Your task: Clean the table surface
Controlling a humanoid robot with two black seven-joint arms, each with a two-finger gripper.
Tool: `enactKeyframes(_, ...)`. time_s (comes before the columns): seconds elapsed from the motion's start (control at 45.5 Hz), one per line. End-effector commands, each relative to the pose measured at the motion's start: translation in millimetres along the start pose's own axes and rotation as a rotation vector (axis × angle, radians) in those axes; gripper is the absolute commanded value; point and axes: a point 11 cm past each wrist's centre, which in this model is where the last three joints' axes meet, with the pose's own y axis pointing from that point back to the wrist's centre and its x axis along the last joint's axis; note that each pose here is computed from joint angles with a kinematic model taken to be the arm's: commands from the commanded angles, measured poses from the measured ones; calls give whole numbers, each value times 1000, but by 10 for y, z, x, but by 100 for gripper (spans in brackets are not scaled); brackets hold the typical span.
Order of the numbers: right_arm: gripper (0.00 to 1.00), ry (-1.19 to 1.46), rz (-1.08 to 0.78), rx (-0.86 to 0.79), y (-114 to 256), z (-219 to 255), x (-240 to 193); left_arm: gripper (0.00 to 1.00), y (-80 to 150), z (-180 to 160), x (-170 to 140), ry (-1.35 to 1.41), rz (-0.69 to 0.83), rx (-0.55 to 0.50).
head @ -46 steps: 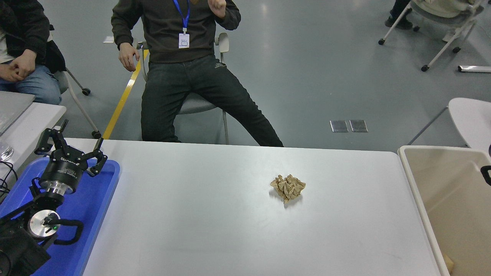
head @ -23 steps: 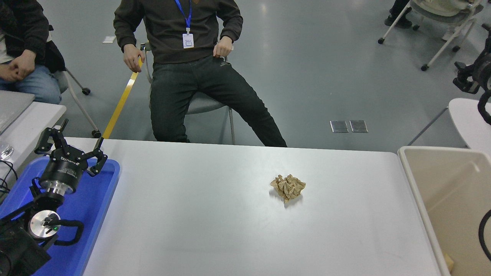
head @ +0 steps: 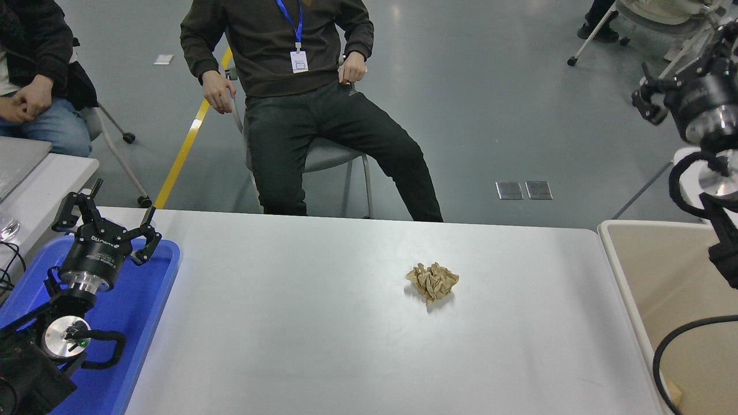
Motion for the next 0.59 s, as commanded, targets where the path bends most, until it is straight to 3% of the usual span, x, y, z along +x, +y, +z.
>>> enactKeyframes(0.0, 99, -78, 32, 7, 406, 507, 330, 100, 5, -4, 2, 0, 1, 1)
enactKeyframes(0.571, 98, 162, 59, -170, 1033, 1261, 887, 100, -1, -3, -2, 0, -1, 1)
